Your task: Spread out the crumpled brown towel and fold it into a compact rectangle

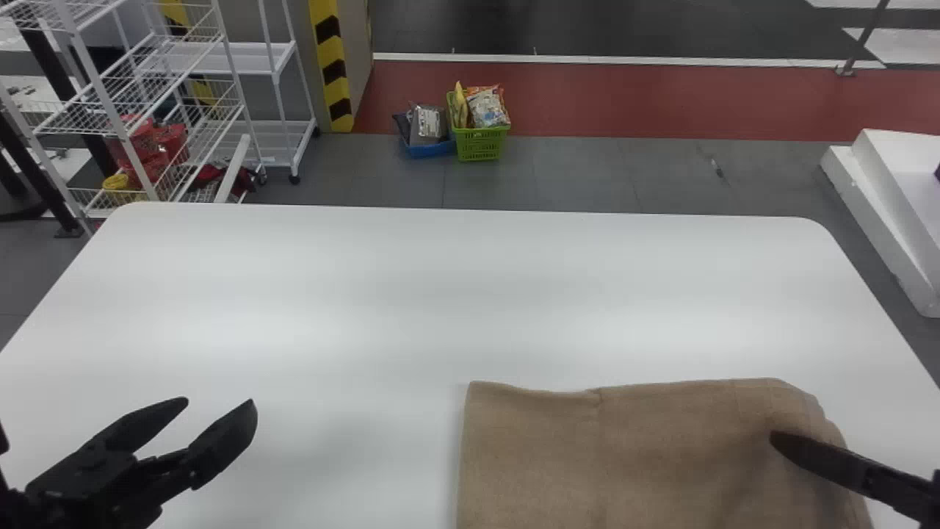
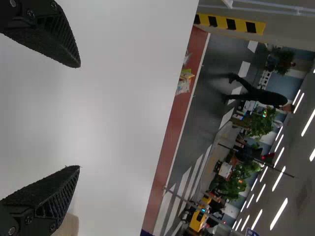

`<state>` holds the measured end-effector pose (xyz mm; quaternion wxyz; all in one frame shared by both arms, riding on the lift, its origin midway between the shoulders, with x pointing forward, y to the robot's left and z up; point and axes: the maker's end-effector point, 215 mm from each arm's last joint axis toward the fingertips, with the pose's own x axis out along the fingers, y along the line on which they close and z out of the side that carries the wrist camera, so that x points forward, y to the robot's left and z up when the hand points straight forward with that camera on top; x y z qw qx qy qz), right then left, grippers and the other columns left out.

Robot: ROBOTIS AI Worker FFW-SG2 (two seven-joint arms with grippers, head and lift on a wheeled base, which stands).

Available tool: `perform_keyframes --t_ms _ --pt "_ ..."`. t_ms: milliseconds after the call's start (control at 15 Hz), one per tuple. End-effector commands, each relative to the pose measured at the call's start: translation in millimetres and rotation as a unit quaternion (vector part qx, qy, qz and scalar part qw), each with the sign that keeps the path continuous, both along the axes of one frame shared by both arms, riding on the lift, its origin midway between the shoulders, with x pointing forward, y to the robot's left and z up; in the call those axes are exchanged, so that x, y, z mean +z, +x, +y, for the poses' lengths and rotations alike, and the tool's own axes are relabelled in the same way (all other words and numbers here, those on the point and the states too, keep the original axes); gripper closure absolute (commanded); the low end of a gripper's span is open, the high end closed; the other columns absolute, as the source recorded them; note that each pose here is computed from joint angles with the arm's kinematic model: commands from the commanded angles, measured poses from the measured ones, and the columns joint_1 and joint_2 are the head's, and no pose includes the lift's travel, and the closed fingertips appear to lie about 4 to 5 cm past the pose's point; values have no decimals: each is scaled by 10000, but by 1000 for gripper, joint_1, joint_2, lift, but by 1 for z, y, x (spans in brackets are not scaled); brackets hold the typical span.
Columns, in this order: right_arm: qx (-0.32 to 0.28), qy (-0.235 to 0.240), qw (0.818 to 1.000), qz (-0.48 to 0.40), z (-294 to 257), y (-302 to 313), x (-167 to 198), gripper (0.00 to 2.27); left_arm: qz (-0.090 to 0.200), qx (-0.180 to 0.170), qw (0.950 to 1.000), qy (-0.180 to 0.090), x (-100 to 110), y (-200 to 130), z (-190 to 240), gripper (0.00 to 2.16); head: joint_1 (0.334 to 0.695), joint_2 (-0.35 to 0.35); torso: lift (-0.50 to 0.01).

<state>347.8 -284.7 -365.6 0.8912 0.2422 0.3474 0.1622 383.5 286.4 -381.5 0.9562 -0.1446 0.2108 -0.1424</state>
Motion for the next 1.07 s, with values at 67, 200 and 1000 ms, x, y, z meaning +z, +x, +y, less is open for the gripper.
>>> perform_keyframes --t_ms 67,200,1000 --pt "90 165 9997 -121 9 6 12 1058 14 19 10000 -8 -1 -1 1 76 695 5 -127" --pt "105 262 9996 -67 14 6 16 1058 21 27 10000 -7 -2 -1 2 76 695 17 -127" --pt "-129 405 9980 -475 -16 -5 52 1058 53 30 10000 -27 -6 -2 3 76 695 -4 -127"
